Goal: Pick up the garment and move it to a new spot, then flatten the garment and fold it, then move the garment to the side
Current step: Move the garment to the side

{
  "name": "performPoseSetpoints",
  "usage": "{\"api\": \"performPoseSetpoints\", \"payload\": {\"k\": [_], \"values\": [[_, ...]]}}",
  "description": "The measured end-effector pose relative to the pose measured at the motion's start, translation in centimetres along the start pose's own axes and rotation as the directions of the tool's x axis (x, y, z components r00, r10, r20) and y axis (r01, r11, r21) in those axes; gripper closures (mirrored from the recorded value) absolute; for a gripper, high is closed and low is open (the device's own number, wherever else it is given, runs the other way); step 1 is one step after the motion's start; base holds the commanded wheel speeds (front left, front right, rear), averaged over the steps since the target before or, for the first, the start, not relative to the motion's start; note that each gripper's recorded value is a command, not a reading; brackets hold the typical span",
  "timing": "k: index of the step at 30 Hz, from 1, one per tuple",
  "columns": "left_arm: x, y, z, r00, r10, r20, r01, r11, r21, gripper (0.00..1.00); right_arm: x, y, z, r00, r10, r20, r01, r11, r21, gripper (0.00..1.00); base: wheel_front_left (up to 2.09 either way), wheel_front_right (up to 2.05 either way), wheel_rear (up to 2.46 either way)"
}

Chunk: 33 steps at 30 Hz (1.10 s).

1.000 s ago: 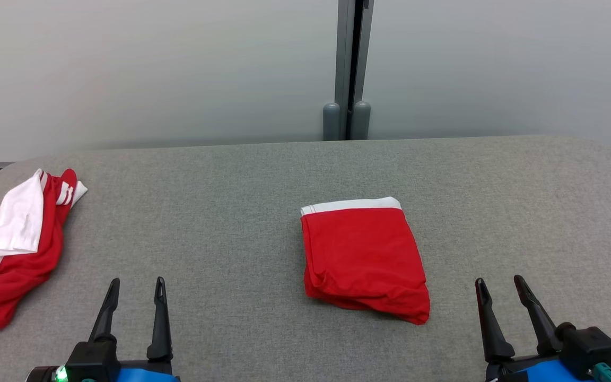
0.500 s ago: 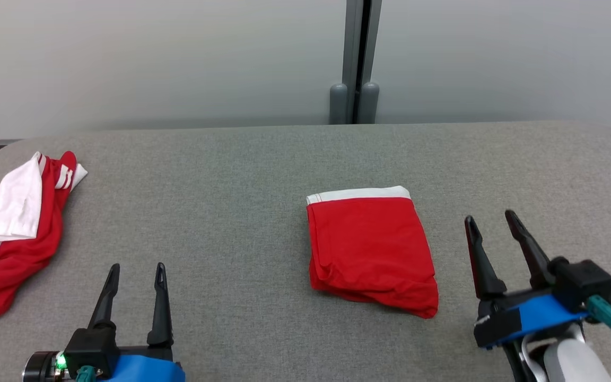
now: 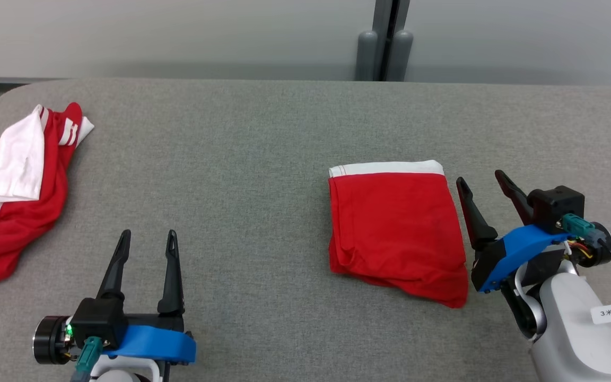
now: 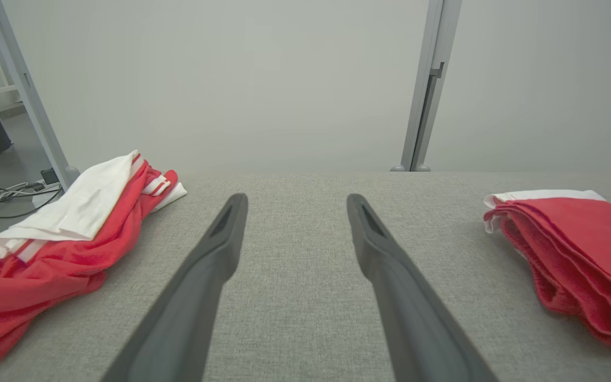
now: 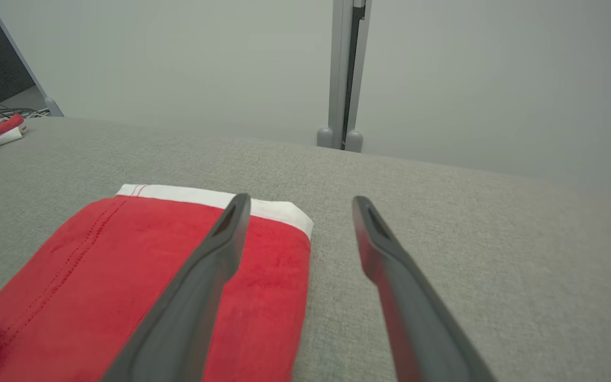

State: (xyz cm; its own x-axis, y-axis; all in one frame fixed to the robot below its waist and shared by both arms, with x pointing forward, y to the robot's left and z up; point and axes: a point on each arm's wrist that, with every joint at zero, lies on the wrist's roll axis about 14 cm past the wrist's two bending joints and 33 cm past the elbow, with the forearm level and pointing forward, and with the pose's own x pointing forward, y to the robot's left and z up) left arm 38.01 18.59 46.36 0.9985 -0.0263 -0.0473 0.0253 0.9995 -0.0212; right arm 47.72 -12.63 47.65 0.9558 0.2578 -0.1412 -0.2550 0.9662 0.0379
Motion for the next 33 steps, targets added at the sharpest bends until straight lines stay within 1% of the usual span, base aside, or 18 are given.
{"api": "performPoseSetpoints", "payload": {"k": [6,13,16,22,23,24,25,28,33], "values": [[0.8,0.5,-0.6,1.0,0.017,-0.018,-0.017,1.0,-0.005,0.0,1.5,0.3,-5.1,0.989,0.013,-0.15,-0.01,1.0,0.024,0.0,0.0,0.0,0.0],[1.2,1.2,-1.2,0.999,0.037,-0.036,-0.037,0.999,-0.004,0.0,1.3,1.3,-9.9,0.963,0.034,-0.268,-0.017,0.998,0.066,0.0,0.0,0.0,0.0],[1.2,1.3,-1.4,0.998,0.041,-0.04,-0.041,0.999,-0.004,0.0,1.0,1.4,-11.0,0.957,0.034,-0.286,-0.012,0.997,0.078,0.0,0.0,0.0,0.0],[1.0,1.2,-1.5,0.998,0.039,-0.044,-0.039,0.999,-0.009,0.0,0.8,3.0,-12.1,0.946,0.066,-0.317,-0.033,0.994,0.108,0.0,0.0,0.0,0.0],[1.1,1.2,-1.5,0.998,0.037,-0.044,-0.038,0.999,-0.012,0.0,0.8,3.2,-12.2,0.944,0.073,-0.322,-0.04,0.993,0.109,0.56,0.0,0.0,0.0],[1.1,1.2,-1.4,0.998,0.037,-0.044,-0.037,0.999,-0.013,0.0,0.9,3.6,-12.1,0.944,0.081,-0.321,-0.045,0.992,0.117,0.56,0.0,0.0,0.0],[1.1,1.2,-1.4,0.998,0.036,-0.042,-0.036,0.999,-0.014,0.0,1.1,3.9,-12.0,0.944,0.086,-0.318,-0.046,0.99,0.132,1.0,0.0,0.0,0.0],[1.2,1.0,-1.3,0.999,0.03,-0.039,-0.031,0.999,-0.017,0.0,1.3,4.4,-11.7,0.948,0.101,-0.301,-0.061,0.989,0.137,1.0,0.0,0.0,0.0],[1.1,0.7,-1.1,0.999,0.027,-0.033,-0.028,0.999,-0.024,0.0,1.3,3.7,-11.2,0.957,0.089,-0.277,-0.055,0.99,0.127,1.0,0.0,0.0,0.0]]}}
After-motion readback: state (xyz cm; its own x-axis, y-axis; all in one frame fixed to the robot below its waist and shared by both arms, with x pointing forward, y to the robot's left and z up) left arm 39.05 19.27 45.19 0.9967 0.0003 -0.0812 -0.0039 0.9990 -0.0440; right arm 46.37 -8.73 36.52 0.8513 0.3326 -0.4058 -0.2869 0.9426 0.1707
